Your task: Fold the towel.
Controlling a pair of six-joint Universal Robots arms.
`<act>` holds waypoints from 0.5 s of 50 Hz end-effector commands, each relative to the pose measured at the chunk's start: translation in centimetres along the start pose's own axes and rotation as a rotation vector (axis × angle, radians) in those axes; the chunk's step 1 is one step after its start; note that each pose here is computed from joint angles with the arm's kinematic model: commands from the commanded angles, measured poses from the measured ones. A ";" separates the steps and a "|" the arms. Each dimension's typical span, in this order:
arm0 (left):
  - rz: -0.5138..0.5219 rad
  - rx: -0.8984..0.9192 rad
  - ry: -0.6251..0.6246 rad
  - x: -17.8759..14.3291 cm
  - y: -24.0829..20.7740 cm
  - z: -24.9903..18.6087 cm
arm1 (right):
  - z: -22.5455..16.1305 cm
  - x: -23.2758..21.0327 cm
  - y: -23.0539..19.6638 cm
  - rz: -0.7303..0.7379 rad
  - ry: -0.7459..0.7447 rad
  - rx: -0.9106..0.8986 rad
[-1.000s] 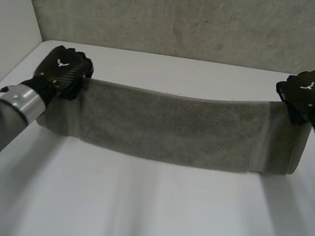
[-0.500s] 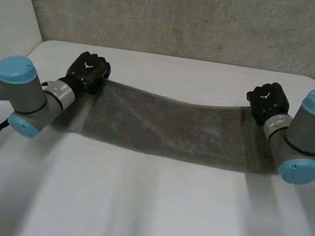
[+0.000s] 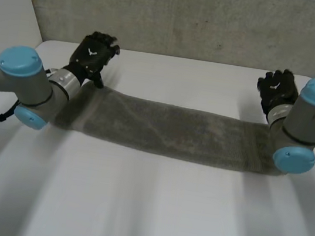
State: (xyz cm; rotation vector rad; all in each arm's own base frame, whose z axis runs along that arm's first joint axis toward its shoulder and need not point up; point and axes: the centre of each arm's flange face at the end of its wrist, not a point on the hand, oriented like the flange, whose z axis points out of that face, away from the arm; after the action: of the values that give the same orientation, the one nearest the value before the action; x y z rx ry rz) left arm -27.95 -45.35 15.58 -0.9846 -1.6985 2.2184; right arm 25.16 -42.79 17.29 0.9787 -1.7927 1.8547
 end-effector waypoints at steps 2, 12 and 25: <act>0.006 -0.046 -0.130 -2.2 -5.1 -2.6 | -2.9 4.5 -4.3 0.137 0.043 0.055; -0.057 -0.123 -0.208 -1.5 -9.2 -8.5 | -9.9 4.0 -3.9 0.154 -0.212 -0.130; -0.267 -0.243 -0.262 1.5 -5.8 -12.1 | -11.8 0.8 1.7 0.225 -0.297 -0.266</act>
State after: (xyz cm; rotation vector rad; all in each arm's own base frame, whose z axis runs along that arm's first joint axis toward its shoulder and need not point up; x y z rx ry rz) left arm -23.48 -33.59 20.57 -0.5696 -2.0783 2.1202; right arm 21.91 -30.60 18.97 1.1110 -2.3296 1.5269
